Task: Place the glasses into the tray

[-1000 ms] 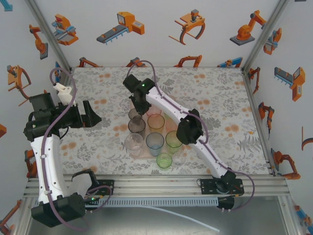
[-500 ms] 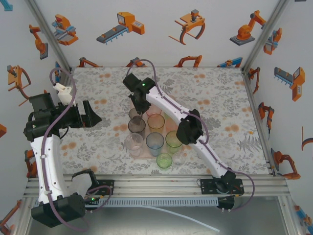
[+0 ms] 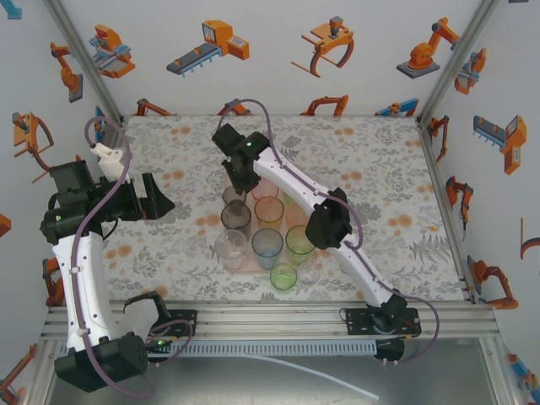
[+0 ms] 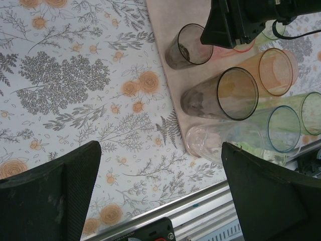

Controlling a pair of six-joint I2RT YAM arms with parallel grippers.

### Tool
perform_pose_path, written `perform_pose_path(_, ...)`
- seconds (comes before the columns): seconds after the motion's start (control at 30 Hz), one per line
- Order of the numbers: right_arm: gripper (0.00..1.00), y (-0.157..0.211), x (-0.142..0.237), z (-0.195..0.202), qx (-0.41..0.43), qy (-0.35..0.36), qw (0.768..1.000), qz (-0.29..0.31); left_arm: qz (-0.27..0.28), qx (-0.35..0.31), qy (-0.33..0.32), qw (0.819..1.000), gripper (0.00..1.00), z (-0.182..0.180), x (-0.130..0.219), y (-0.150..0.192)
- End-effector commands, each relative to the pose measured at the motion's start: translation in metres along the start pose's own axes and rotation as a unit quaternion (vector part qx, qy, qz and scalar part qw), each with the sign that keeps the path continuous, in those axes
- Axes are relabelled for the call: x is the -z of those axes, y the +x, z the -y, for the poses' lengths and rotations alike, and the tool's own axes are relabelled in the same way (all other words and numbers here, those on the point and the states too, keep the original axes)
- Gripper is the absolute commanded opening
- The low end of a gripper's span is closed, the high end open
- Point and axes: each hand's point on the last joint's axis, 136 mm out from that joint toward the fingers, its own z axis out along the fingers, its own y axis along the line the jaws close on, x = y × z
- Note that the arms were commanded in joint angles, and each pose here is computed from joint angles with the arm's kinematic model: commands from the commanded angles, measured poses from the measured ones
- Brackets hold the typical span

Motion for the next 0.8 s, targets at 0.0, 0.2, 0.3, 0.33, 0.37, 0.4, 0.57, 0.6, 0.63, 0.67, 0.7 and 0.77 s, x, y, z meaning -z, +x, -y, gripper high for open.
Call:
perform_pose_path(0.0, 0.30, -0.019, 0.054, -0.003, 0.008, -0.006, 0.999, 0.049, 0.015, 0.001, 0.014, 1.000, 0.97, 0.007, 0.004, -0.006)
perform_pose_path(0.2, 0.30, -0.027, 0.073, -0.002, 0.012, -0.006, 0.997, 0.070, 0.017, -0.001, 0.012, 1.000, 0.97, 0.007, 0.005, -0.006)
perform_pose_path(0.3, 0.31, -0.032, 0.086, 0.000, 0.014, -0.005, 0.996, 0.086, 0.015, 0.000, 0.011, 1.000, 0.97, 0.006, 0.005, -0.006)
perform_pose_path(0.33, 0.31, -0.034, 0.089, 0.000, 0.014, -0.005, 0.996, 0.090, 0.015, -0.001, 0.011, 1.000, 0.97, 0.006, 0.006, -0.006)
perform_pose_path(0.37, 0.31, -0.036, 0.094, 0.000, 0.015, -0.005, 0.995, 0.095, 0.015, -0.001, 0.009, 1.000, 0.97, 0.006, 0.006, -0.007)
perform_pose_path(0.4, 0.31, -0.037, 0.098, 0.000, 0.016, -0.006, 0.995, 0.101, 0.013, -0.001, 0.009, 1.000, 0.97, 0.006, 0.006, -0.006)
perform_pose_path(0.57, 0.31, -0.045, 0.127, 0.005, 0.020, 0.002, 0.991, 0.130, 0.011, -0.011, -0.003, 1.000, 0.97, 0.004, 0.010, -0.008)
perform_pose_path(0.6, 0.31, -0.047, 0.136, 0.008, 0.022, 0.007, 0.990, 0.140, 0.013, -0.015, -0.006, 1.000, 0.97, 0.005, 0.012, -0.010)
perform_pose_path(0.63, 0.31, -0.049, 0.143, 0.011, 0.021, 0.013, 0.989, 0.147, 0.013, -0.018, -0.008, 1.000, 0.97, 0.005, 0.012, -0.010)
perform_pose_path(0.67, 0.31, -0.051, 0.153, 0.014, 0.021, 0.017, 0.987, 0.158, 0.013, -0.022, -0.010, 1.000, 0.97, 0.005, 0.013, -0.011)
perform_pose_path(0.7, 0.31, -0.053, 0.163, 0.017, 0.019, 0.022, 0.986, 0.167, 0.013, -0.026, -0.012, 0.999, 0.97, 0.006, 0.015, -0.011)
perform_pose_path(0.77, 0.32, -0.055, 0.181, 0.025, 0.013, 0.029, 0.982, 0.184, 0.010, -0.035, -0.012, 0.999, 0.97, 0.008, 0.017, -0.011)
